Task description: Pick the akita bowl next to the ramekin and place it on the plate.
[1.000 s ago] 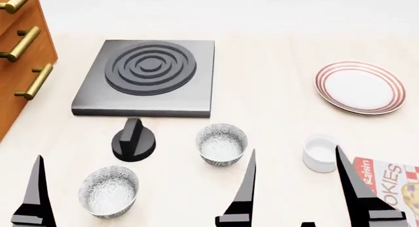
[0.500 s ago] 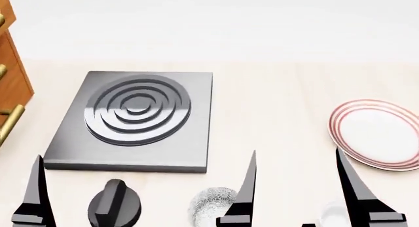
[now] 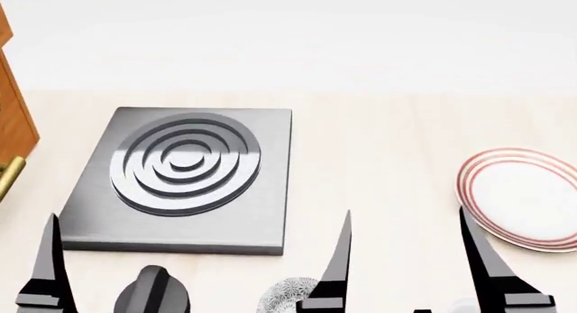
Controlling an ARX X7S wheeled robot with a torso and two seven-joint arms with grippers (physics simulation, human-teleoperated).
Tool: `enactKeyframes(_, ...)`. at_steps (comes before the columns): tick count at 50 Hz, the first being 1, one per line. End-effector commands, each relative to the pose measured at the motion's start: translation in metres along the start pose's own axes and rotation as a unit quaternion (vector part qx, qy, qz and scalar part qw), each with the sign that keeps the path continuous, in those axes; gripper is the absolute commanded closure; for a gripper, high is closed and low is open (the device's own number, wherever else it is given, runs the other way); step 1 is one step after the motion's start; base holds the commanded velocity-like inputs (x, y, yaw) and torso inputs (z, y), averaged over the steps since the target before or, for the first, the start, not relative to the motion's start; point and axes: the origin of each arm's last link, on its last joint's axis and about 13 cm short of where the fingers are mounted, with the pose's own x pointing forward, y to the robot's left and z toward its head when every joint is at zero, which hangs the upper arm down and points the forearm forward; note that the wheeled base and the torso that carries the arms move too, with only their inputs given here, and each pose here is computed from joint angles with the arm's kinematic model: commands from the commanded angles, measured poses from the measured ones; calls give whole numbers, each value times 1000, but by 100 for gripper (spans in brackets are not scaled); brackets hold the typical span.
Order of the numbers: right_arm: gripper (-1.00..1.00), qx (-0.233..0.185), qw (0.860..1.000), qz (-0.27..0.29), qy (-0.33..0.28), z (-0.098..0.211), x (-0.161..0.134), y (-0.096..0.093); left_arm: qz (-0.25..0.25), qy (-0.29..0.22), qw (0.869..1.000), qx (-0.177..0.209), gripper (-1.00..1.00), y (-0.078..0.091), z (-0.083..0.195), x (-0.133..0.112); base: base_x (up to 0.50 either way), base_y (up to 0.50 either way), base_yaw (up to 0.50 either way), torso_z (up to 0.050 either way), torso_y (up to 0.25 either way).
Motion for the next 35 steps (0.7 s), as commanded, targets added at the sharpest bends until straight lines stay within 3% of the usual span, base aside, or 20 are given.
enactKeyframes(1, -100, -3, 1000, 3, 6, -1, 0, 1, 0, 3, 1000, 2, -100, 0, -1, 0, 0, 0, 0, 0, 0)
enactKeyframes(35, -100, -2, 1000, 6, 12, -3, -1, 1, -2, 9, 1000, 0, -100, 0, -2, -1, 0, 0, 0, 0, -167)
